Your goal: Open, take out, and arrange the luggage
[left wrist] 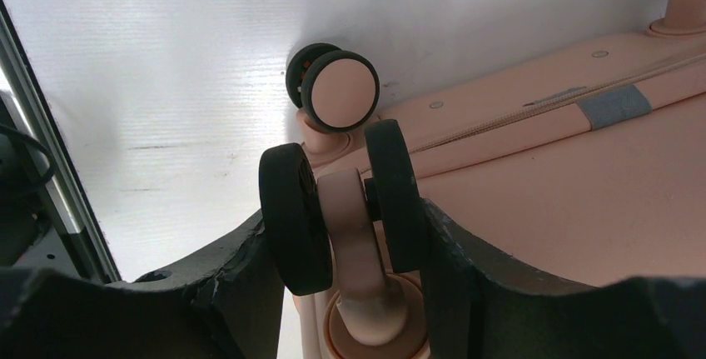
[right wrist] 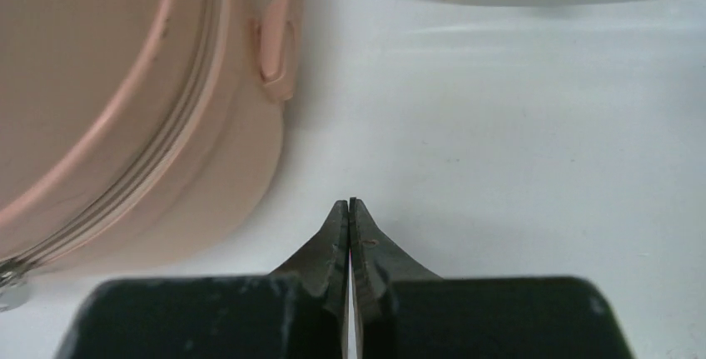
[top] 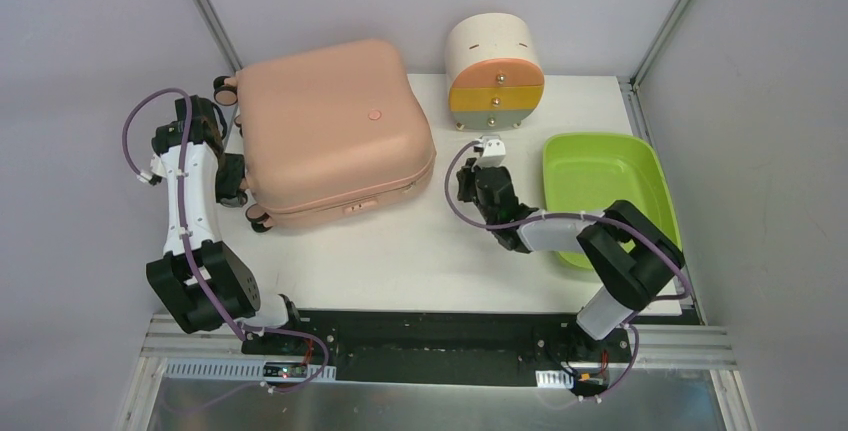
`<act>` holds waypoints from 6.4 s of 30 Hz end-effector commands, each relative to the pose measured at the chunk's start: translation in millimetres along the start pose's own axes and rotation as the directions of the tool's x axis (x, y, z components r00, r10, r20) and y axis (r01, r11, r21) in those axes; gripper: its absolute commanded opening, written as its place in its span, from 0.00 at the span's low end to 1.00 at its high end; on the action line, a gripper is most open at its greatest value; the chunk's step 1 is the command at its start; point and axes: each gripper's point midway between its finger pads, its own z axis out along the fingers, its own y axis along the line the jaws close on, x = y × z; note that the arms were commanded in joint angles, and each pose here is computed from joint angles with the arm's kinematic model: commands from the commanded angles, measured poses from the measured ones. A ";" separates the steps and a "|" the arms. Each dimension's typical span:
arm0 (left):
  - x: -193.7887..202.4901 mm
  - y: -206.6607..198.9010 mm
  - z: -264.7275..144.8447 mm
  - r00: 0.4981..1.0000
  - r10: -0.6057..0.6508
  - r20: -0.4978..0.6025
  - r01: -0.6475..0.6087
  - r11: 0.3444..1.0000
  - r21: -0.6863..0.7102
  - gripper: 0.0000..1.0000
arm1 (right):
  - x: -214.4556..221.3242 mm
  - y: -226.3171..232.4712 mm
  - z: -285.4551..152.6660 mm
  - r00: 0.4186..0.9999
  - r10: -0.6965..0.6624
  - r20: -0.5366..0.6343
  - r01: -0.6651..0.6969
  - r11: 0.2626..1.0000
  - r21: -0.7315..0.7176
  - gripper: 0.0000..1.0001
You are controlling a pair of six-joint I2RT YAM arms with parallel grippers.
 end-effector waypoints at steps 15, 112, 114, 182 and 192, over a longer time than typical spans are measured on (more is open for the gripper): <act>-3.7 25.1 -20.3 0.970 0.243 -0.005 -0.243 0.970 -0.009 0.00 | -29.5 103.9 -24.7 0.992 0.123 0.041 -0.079 0.828 -0.556 0.43; -68.6 -17.2 -65.3 0.824 0.504 0.258 -0.508 0.860 -0.057 0.00 | -37.2 52.2 20.1 0.994 -0.070 0.088 0.093 0.953 -0.288 0.00; -67.6 -31.3 -72.7 0.791 0.546 0.275 -0.558 0.829 -0.038 0.05 | -37.9 59.0 18.4 0.994 -0.052 0.095 0.078 0.953 -0.293 0.00; 112.7 25.7 -1.5 0.952 0.208 -0.223 -0.122 0.930 0.345 0.46 | 34.1 241.6 -100.1 0.983 -0.156 0.095 0.183 0.835 -0.520 0.00; 112.3 -1.8 -15.1 0.960 0.207 -0.190 -0.079 0.847 0.526 0.60 | 41.9 244.1 -98.5 0.983 -0.163 0.080 0.180 0.828 -0.530 0.00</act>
